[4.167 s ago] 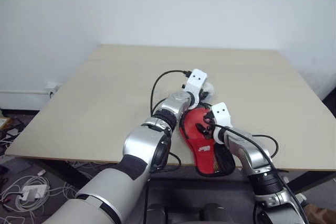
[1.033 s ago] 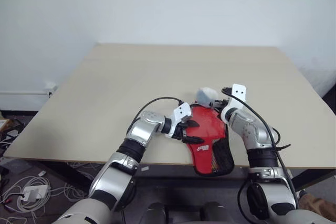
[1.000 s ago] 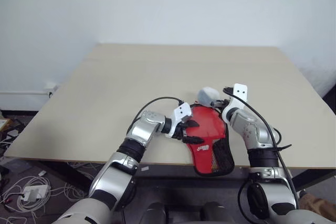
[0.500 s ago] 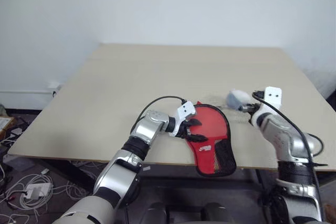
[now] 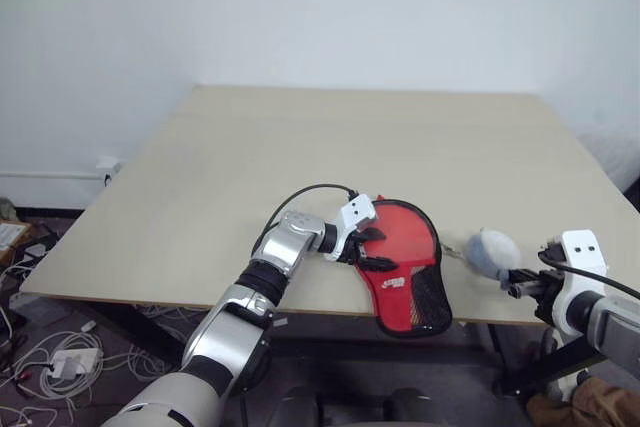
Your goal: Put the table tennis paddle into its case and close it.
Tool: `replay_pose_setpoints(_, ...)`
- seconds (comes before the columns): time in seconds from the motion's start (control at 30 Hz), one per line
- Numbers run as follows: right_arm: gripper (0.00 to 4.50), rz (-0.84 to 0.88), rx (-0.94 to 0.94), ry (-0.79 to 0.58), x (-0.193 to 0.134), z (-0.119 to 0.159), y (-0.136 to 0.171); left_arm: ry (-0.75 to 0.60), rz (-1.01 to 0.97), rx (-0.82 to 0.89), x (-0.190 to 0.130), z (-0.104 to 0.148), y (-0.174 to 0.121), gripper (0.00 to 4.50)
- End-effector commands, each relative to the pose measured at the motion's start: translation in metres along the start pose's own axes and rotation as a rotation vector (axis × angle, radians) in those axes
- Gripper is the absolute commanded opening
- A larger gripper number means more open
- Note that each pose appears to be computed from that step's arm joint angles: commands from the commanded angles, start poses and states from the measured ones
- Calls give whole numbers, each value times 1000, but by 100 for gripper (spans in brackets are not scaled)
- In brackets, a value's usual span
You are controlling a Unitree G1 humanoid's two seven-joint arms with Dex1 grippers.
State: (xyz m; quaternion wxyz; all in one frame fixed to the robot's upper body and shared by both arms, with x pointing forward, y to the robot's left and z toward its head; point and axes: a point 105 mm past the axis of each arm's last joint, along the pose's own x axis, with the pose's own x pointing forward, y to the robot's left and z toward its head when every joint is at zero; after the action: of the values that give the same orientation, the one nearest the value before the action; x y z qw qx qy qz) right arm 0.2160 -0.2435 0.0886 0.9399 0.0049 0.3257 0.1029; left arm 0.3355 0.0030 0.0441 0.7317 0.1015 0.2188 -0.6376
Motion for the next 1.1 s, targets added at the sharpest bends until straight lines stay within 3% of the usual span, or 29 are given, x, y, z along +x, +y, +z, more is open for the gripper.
replay_pose_setpoints(0.03,2,-15,-109,14,-31,-3,-5,154,-68,-102,12,-45,-16,412)
replay_pose_setpoints(0.33,2,68,-316,174,-78,-30,-3,175,-80,-100,14,-47,-18,412)
replay_pose_setpoints(0.5,2,57,-384,257,-83,-46,-14,178,-80,-108,16,-46,-18,412)
replay_pose_setpoints(0.6,2,-22,-376,213,-66,-37,-29,177,-80,-111,17,-47,-19,412)
replay_pose_setpoints(0.8,2,-85,-215,8,-33,7,-37,177,-77,-109,15,-47,-19,412)
replay_pose_setpoints(0.9,56,-102,-155,-88,-27,31,-36,179,-72,-113,14,-48,-18,412)
replay_pose_setpoints(1.1,262,-38,-85,-149,1,55,-16,177,-64,-119,13,-48,-18,412)
